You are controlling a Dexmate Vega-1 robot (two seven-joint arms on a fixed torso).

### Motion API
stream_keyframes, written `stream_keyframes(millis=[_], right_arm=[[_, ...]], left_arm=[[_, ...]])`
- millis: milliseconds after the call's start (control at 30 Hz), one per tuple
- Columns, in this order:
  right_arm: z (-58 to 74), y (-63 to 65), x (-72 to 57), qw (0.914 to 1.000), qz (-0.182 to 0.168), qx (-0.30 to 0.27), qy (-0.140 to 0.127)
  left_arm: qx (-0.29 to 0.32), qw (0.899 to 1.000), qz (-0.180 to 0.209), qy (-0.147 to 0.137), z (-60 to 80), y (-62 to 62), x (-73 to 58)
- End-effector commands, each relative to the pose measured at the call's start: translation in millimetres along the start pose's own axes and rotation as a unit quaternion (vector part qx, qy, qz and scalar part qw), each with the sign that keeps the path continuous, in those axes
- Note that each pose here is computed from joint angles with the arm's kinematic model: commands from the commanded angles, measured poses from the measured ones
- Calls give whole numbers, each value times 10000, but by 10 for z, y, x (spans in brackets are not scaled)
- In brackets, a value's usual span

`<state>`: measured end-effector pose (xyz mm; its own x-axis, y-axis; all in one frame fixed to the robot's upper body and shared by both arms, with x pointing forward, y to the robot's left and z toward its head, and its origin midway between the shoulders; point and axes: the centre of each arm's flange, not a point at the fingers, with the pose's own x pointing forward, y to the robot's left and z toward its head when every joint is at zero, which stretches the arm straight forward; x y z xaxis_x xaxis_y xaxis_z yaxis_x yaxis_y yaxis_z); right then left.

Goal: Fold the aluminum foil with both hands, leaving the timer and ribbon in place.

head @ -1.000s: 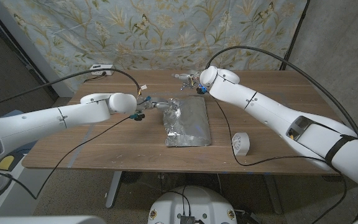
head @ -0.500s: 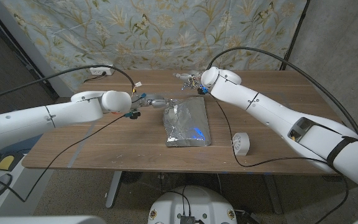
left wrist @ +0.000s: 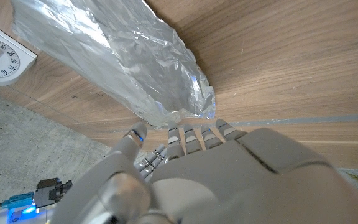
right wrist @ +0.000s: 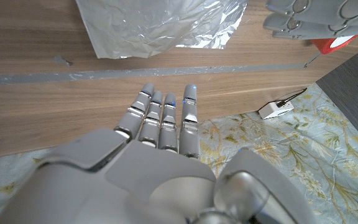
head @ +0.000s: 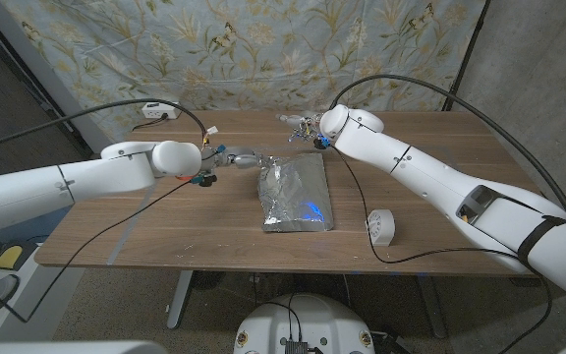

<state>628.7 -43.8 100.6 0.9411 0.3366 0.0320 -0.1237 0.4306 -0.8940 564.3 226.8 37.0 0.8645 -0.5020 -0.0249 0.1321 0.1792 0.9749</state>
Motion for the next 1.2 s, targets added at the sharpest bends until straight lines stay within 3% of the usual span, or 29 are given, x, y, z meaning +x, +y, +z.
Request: stream_keyframes(millis=[33,267,567,867,1200], right_arm=[[-66,-12,14,9999,17,87,78],[-95,-8,13,9999,30,119,105],[-161,-22,1,9996,2,219,158],[-181,-32,-1,9995,-12,267,147],[-219,-47,-2,9994,-24,330,117]], left_arm=[[105,9997,148,-148,71,125,100],[216,9991,229,-283,144,192,243],[292,9982,159,-507,245,172,420],[293,9980,77,-546,207,76,492],[542,9977,-107,-383,144,-142,596]])
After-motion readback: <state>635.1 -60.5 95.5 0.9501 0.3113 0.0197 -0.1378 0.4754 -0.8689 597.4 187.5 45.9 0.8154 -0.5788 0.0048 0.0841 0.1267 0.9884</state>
